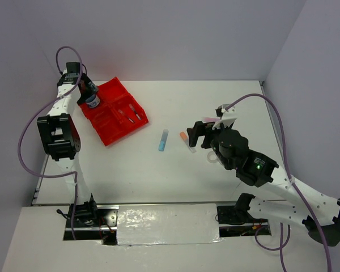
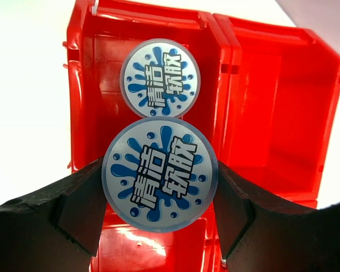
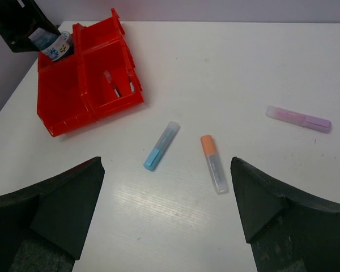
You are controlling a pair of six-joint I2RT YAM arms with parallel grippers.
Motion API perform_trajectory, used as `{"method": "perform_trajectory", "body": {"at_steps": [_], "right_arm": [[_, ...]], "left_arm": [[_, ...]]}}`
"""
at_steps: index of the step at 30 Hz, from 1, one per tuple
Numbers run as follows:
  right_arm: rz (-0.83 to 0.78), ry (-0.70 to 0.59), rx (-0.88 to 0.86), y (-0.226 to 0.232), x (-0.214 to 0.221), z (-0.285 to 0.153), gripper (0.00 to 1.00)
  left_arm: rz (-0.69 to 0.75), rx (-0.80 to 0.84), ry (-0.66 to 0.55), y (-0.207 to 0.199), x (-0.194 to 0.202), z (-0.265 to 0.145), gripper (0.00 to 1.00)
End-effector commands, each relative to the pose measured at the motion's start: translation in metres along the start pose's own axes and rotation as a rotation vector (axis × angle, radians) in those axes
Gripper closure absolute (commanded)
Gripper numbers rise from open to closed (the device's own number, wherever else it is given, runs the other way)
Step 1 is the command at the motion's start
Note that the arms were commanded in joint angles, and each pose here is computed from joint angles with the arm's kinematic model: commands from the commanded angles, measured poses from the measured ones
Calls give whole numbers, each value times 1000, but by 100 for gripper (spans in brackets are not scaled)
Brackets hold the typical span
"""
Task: Sort the stationery into containers
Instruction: Place the stationery in the storage box.
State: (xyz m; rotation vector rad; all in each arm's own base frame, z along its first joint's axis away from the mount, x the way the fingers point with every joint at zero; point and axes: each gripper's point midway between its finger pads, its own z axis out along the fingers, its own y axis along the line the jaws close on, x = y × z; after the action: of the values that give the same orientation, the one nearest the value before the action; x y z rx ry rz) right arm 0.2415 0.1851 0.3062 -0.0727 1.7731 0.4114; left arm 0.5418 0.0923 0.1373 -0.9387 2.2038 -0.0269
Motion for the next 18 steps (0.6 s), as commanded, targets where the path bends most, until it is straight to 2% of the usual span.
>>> {"method": "perform_trajectory", "body": {"at_steps": [1, 5, 7, 8, 12, 16, 18], "right_arm": [[18, -37, -19, 4, -10, 1, 0], [17, -38, -21, 4, -10, 1, 0], [15, -36, -23, 5, -9, 1, 0], [13, -35, -26, 6, -9, 1, 0], [12, -28, -27, 7, -7, 3, 0], [15, -33, -24, 6, -8, 2, 0], [15, -39, -13, 4, -9, 2, 0]], "left_arm": [[-11, 7, -29, 0, -5, 13, 31], [-15, 15, -24, -1, -3, 13, 21], [-17, 29, -37, -4, -7, 5, 4], [-15, 36, -47, -6, -9, 1, 1], [-12, 70, -86, -14, -17, -21, 1], [27, 138, -141, -35, -27, -61, 1], [79, 177, -139, -53, -8, -77, 1]]}}
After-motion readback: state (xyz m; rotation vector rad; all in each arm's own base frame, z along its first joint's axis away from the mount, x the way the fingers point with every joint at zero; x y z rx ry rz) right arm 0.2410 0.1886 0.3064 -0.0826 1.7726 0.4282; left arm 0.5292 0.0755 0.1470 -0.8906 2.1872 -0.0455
